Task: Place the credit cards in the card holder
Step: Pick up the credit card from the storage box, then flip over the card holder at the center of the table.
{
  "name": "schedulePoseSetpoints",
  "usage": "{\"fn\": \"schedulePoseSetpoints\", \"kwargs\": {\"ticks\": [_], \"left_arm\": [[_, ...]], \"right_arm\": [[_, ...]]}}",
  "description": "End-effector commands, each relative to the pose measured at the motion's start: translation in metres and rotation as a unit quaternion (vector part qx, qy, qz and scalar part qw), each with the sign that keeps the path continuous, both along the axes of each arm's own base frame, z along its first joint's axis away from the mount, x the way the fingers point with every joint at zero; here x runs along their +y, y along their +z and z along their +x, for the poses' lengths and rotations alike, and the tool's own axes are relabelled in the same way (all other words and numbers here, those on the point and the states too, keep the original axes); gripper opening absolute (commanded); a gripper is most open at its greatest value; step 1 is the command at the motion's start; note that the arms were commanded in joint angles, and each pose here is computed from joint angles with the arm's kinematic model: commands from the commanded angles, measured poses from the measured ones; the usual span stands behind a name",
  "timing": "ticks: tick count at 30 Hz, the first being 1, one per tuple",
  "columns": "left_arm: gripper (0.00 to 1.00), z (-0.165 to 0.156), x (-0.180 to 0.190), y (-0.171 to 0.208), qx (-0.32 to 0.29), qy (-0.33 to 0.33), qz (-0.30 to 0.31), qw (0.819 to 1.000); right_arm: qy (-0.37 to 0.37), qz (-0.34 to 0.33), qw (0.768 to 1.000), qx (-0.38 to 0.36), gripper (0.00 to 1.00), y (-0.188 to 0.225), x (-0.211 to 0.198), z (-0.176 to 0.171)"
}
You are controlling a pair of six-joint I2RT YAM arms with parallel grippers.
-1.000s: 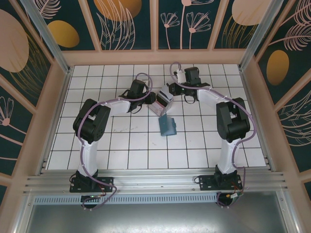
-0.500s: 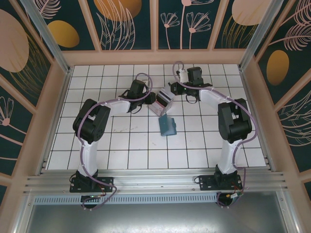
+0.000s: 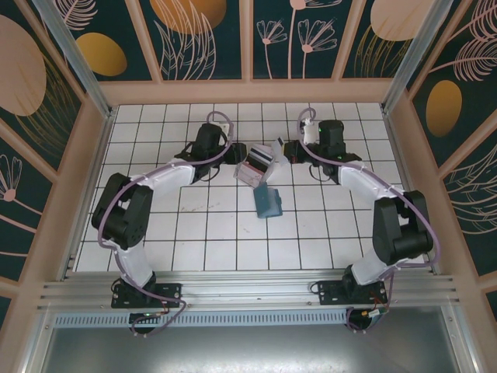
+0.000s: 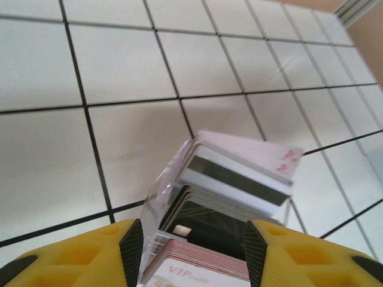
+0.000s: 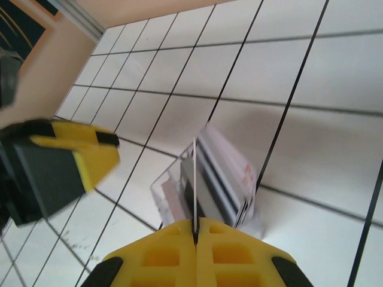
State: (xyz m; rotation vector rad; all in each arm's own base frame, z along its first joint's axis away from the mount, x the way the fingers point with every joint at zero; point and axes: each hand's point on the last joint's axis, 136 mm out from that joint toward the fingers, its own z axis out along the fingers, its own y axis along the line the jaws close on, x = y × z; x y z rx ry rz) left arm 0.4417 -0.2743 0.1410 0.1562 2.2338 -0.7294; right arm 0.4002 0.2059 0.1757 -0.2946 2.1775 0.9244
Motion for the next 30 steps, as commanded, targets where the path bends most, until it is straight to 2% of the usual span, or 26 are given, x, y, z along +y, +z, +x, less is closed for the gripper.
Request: {"fn": "schedulePoseSetpoints", "kwargs": {"ticks": [1, 4, 9, 13, 17, 21, 30], "left_arm": [[0.52, -0.022, 0.002, 0.005, 0.022, -0.009, -0.019, 1.0], [0.51, -0.043, 0.012, 0.002, 0.035, -0.003, -0.028, 0.999], [0.5, -0.08, 0.032, -0.033, 0.088, 0.019, -0.03, 0.996], [0.48, -0.119, 0.012, -0.064, 0.149, -0.01, -0.06, 0.987], [0.47, -0.154, -0.02, -0.1, 0.193, -0.051, -0.016, 0.98], [0.45, -0.163, -0.035, -0.119, 0.215, -0.058, -0.03, 0.975], [0.43, -0.164, -0.037, -0.134, 0.224, -0.051, -0.039, 0.973]], "right_arm": [[0.017, 0.041, 0.999, 0.023, 0.0, -0.004, 0.001, -0.029], [0.012, 0.039, 0.998, 0.057, 0.0, -0.03, -0.006, -0.056], [0.0, 0.021, 0.994, 0.108, 0.0, -0.076, -0.018, -0.091], [0.0, 0.032, 0.991, 0.131, 0.0, -0.095, -0.018, -0.107], [-0.005, 0.041, 0.989, 0.139, 0.0, -0.103, -0.018, -0.113], [-0.007, 0.045, 0.989, 0.142, 0.0, -0.107, -0.018, -0.115], [0.002, 0.044, 0.988, 0.148, 0.0, -0.108, -0.013, -0.113]]}}
